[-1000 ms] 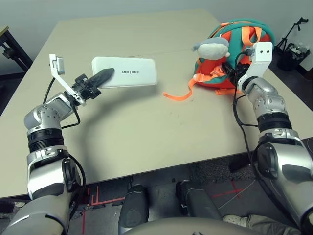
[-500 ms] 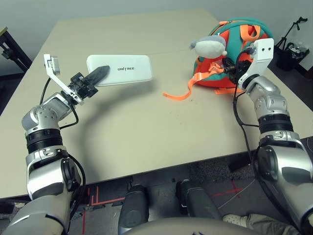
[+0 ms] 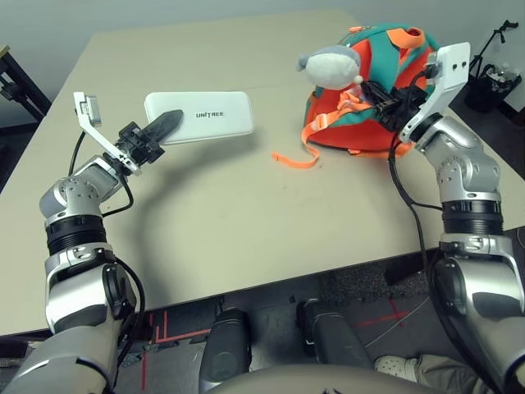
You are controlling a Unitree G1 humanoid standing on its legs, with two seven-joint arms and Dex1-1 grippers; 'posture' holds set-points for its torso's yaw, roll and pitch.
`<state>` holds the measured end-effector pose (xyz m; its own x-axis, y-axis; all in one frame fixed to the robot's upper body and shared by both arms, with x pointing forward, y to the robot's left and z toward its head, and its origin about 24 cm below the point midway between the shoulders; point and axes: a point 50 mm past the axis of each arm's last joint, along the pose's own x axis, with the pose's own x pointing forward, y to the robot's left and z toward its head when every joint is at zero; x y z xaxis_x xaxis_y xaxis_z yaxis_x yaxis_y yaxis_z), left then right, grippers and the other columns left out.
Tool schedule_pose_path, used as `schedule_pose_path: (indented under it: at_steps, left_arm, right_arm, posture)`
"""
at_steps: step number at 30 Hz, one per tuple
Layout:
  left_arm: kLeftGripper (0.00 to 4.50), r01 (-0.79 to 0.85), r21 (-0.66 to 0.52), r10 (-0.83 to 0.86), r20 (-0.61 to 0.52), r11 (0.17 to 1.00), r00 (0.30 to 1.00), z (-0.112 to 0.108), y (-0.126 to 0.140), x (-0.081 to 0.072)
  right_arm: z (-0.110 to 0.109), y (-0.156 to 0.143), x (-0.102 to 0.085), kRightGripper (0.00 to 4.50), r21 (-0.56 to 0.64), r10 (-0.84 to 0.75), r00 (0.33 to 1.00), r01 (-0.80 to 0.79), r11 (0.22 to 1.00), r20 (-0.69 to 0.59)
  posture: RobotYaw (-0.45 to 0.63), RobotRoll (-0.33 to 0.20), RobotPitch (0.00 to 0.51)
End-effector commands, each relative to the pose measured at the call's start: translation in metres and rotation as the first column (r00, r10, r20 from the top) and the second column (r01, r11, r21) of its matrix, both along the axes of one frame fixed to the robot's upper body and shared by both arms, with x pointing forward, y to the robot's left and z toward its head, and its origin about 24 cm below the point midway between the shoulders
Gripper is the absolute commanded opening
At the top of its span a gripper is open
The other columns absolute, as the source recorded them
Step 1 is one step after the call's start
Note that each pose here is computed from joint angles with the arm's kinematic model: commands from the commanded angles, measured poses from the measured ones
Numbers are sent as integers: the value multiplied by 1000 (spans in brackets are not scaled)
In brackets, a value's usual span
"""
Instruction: Put the pencil case into the backpack and zip it.
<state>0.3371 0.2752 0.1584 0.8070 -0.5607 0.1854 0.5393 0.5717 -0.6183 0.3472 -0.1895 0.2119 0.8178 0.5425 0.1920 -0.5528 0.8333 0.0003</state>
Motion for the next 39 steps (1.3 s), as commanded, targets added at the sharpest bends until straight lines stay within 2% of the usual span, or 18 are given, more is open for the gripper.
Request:
schedule_pose_path:
  at_steps: [1,12,19,25,29,35,39]
  left_arm:
    - [1400,9,1,-9,38,1000,999,7,-2,3]
    - [1400,24,18,-25,39,1000,999,7,-4,5]
    - [1400,35,62,-40,79,997,996,22,-3,6]
    - [1400,47,122,-62,118,991,991,31,-2,3]
    - [1400,75,282,-132,191,957,973,44,-4,-6]
    - [1400,91,368,-200,271,925,942,72,-4,-18]
    - [1400,121,499,-288,273,858,918,89,-8,-27]
  right_arm:
    - [25,11,-21,240,-6,105,989,-105,994,108]
    - [26,22,-52,239,17,188,979,-190,982,79]
    - [22,32,-66,239,42,243,969,-245,969,50]
    - [4,34,-73,239,28,279,960,-279,960,-22]
    - [-17,30,-74,239,12,270,958,-270,963,-94]
    - [-33,25,-75,236,1,262,954,-265,964,-148]
    - [-40,21,-75,236,-2,252,953,-256,967,-171]
  posture:
    - [-104,0,100]
    - [-120,0,100]
    - [-119,0,109]
    - [-120,0,104]
    - [-117,0,104]
    - [-111,0,108]
    - [-109,0,108]
